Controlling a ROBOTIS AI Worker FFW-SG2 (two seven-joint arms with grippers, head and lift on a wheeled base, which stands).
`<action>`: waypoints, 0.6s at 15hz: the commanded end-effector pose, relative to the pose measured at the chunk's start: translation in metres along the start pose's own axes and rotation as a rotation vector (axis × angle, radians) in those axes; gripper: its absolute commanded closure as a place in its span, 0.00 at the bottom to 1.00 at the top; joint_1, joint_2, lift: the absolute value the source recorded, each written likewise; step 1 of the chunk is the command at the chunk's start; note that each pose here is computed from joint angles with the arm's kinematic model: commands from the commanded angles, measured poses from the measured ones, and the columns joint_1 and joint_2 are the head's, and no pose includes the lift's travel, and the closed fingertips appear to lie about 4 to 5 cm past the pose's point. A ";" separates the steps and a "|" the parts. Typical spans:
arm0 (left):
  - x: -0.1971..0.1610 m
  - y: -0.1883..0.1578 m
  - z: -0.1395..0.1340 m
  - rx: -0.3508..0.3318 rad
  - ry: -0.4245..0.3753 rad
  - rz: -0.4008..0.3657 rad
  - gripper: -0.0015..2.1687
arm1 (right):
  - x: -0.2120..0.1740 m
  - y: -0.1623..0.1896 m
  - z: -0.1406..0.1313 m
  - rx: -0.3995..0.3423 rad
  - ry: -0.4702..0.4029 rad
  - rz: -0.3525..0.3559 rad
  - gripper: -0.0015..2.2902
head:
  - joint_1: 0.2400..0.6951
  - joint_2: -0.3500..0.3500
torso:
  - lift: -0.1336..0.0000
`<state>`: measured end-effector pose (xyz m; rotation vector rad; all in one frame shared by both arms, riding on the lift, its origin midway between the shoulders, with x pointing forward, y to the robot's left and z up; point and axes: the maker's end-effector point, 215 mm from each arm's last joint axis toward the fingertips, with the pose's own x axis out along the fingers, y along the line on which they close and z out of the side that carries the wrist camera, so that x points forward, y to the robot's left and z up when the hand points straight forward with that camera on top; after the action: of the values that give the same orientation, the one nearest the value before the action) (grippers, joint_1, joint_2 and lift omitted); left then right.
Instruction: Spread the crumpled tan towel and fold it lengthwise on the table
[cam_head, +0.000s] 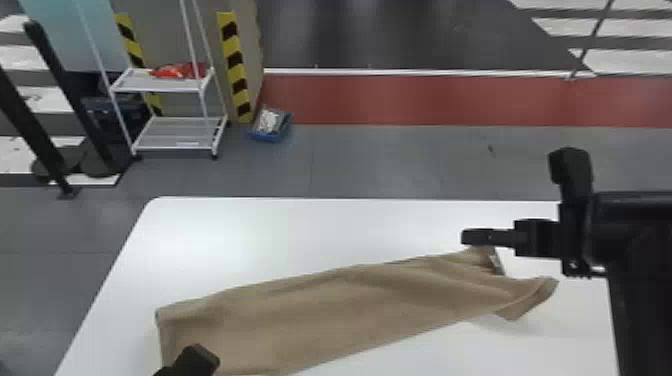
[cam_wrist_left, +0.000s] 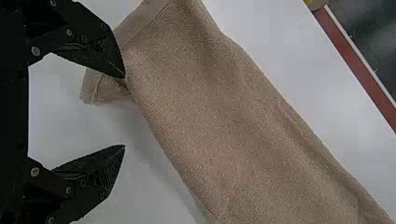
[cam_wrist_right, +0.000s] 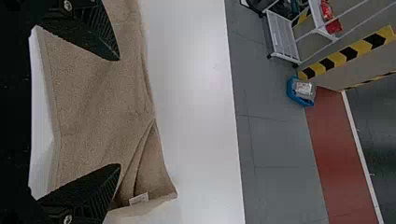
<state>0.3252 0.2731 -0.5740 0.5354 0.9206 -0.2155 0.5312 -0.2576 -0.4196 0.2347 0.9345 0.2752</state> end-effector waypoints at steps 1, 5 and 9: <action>0.001 0.015 -0.007 -0.028 0.021 0.006 0.19 | 0.000 0.000 0.000 0.001 0.000 0.001 0.03 | 1.00 0.53 | 1.00; 0.001 0.030 -0.014 -0.054 0.034 -0.008 0.19 | 0.000 0.000 0.004 -0.005 -0.006 -0.008 0.03 | 1.00 0.56 | 1.00; 0.001 0.034 -0.009 -0.055 0.020 -0.006 0.34 | 0.001 0.000 0.004 -0.009 -0.004 -0.014 0.03 | 1.00 0.59 | 1.00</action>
<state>0.3308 0.3069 -0.5696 0.4866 0.9535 -0.1915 0.5346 -0.2573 -0.4176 0.2219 0.9296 0.2673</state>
